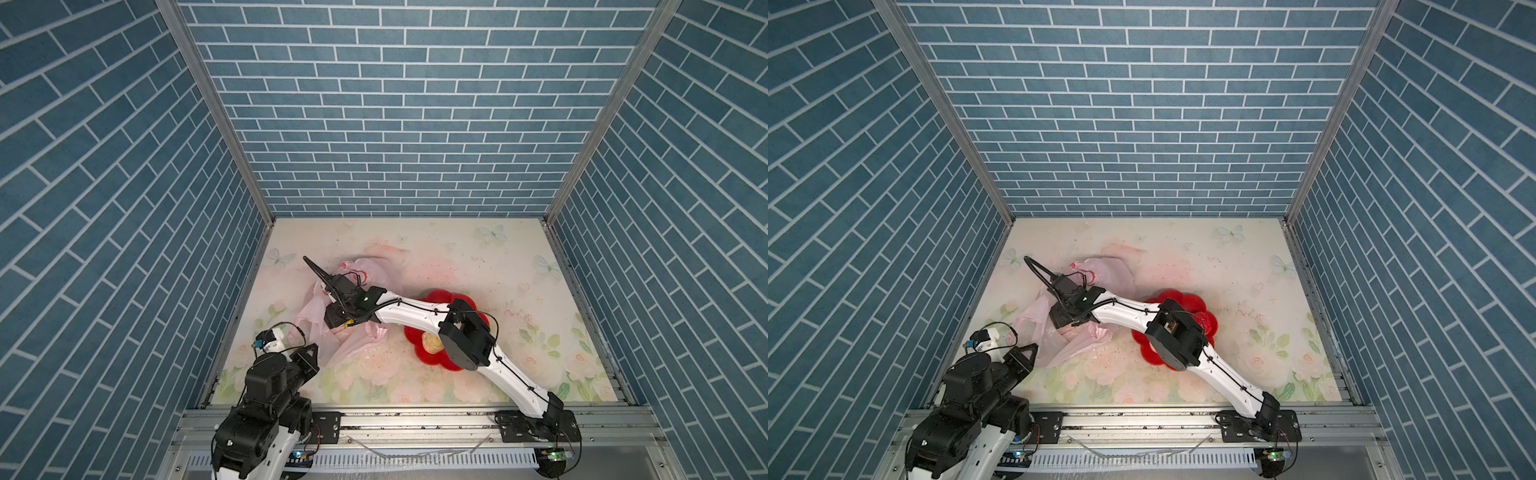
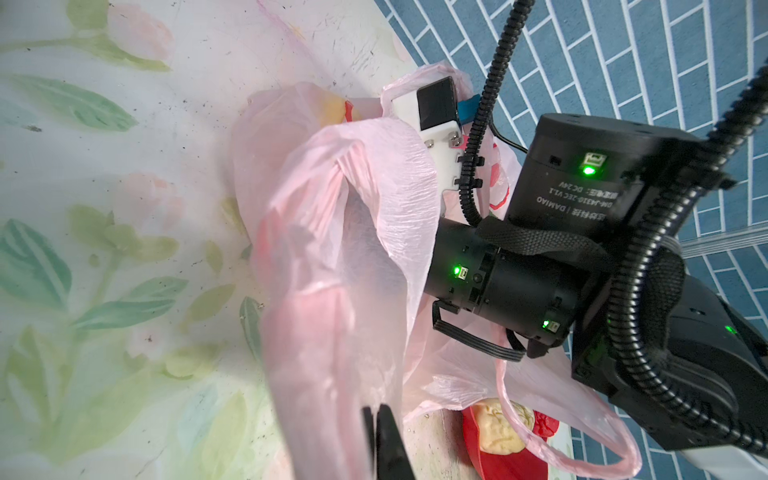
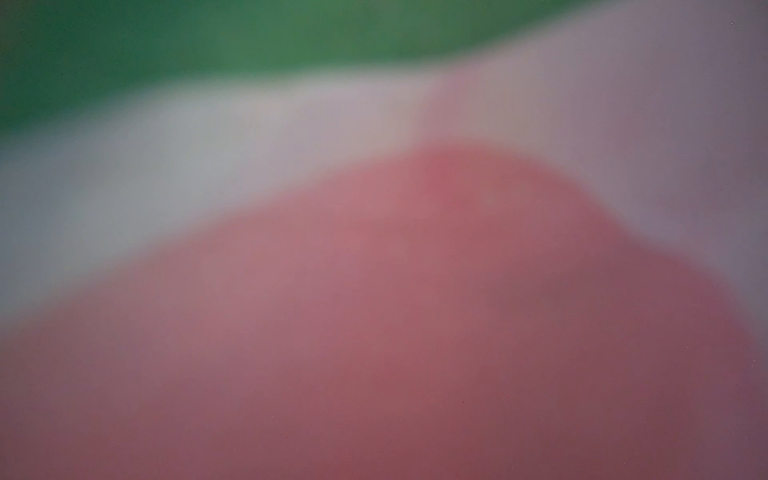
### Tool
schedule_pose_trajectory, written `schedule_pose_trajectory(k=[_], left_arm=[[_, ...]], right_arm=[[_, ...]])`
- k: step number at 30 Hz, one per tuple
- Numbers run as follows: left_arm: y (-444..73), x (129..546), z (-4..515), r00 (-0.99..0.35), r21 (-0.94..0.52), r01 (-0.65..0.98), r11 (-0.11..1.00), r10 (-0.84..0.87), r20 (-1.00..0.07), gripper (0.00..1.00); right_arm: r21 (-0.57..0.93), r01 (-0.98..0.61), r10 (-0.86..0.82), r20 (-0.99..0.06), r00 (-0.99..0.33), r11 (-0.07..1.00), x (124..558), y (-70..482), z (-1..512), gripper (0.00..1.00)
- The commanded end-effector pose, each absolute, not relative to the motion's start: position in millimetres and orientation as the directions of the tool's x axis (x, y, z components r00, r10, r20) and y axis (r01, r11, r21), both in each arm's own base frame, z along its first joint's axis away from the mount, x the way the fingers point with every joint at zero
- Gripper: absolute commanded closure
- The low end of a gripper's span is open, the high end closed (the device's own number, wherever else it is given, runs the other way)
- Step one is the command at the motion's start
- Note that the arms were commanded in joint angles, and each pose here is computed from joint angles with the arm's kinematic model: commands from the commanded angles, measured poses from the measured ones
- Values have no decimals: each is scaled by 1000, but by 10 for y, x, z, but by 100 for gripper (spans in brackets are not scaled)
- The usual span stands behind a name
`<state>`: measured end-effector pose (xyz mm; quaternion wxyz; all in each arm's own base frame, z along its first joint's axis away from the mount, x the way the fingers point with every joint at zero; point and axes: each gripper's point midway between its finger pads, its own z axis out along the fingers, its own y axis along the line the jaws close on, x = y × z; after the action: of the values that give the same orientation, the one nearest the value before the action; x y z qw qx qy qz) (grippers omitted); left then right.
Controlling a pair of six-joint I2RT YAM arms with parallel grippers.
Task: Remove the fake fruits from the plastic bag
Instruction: 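Push the right gripper deeper into the bag and grasp the orange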
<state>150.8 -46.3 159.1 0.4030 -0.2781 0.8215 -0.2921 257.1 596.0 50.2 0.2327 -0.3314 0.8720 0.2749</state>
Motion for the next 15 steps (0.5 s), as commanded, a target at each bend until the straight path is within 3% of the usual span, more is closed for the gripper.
schedule_pose_trajectory(k=[1, 6, 15], left_arm=[[-426, 1476, 1552, -517, -691, -234, 684, -689, -508, 93], [-394, 1487, 1549, -504, -685, -245, 686, -694, -514, 93], [-326, 1539, 1605, -480, -656, -254, 711, -682, -552, 92]], right_arm=[[338, -691, -446, -570, -690, 639, 2576, 5950, 520, 42], [340, -709, -449, -588, -673, 618, 2552, 5938, 695, 53], [339, -730, -449, -613, -650, 594, 2461, 5806, 1062, 60]])
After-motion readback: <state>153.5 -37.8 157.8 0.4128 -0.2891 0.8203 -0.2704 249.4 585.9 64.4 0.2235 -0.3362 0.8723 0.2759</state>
